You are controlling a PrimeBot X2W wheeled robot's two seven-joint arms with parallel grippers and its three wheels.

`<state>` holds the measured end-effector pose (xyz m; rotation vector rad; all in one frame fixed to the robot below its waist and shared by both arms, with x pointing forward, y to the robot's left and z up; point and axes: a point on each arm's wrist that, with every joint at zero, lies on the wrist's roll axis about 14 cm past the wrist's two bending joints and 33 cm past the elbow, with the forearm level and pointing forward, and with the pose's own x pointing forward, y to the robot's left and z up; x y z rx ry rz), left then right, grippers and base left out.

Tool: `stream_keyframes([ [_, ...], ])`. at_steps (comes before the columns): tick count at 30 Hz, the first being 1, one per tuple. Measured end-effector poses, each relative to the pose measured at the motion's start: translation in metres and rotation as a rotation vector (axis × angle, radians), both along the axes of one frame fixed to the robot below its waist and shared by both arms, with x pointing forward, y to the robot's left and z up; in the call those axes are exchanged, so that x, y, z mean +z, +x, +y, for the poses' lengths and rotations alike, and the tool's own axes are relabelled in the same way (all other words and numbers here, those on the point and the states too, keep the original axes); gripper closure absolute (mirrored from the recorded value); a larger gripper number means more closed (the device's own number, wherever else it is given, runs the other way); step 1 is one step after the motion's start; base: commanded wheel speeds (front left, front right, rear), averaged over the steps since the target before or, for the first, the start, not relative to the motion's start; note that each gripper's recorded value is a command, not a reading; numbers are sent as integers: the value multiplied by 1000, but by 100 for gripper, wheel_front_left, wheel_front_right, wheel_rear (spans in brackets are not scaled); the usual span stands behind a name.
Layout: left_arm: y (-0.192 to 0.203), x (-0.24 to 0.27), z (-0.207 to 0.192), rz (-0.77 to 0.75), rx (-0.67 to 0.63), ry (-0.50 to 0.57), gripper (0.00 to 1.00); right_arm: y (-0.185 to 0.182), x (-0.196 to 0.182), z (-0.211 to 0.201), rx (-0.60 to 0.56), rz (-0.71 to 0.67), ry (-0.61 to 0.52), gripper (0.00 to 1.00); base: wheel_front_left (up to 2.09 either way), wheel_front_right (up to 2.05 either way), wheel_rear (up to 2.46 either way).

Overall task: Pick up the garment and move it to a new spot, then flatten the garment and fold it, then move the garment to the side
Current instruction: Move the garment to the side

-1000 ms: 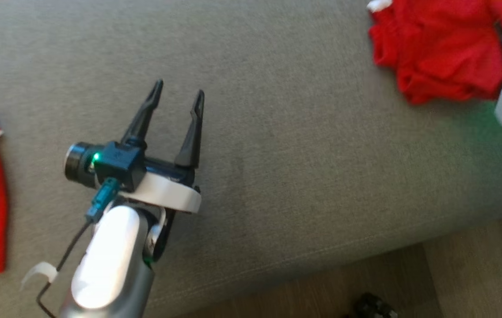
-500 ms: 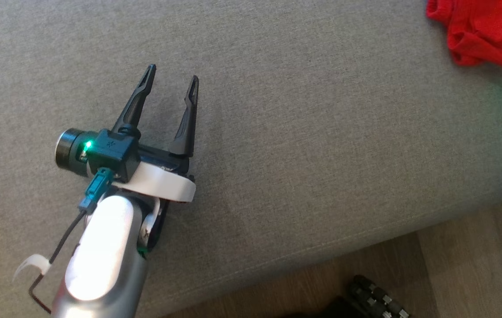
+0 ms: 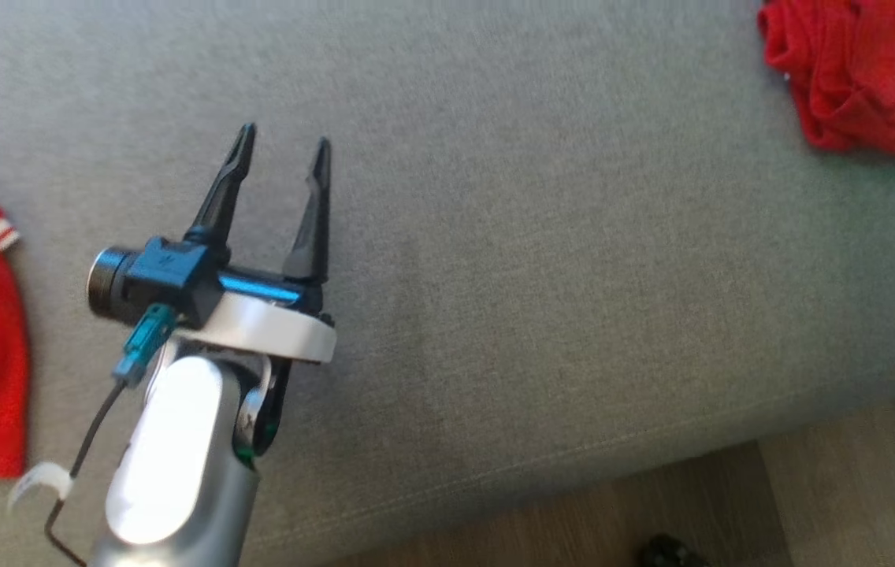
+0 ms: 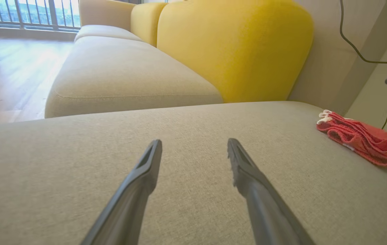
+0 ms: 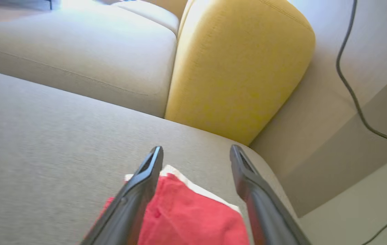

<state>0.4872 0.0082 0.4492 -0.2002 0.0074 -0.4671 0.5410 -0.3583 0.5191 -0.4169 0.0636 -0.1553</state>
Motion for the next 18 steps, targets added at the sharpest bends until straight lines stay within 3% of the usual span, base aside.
stream_keyframes([
  [6,-19,22,30,-20,91,13,0,-11,0,66,120,-37,92,0,0,0,0],
  [12,-44,40,65,-34,210,16,0,-22,24,129,239,-126,185,0,0,0,0],
  [18,-75,50,94,-50,294,52,0,-54,15,180,317,-127,282,0,0,0,0],
])
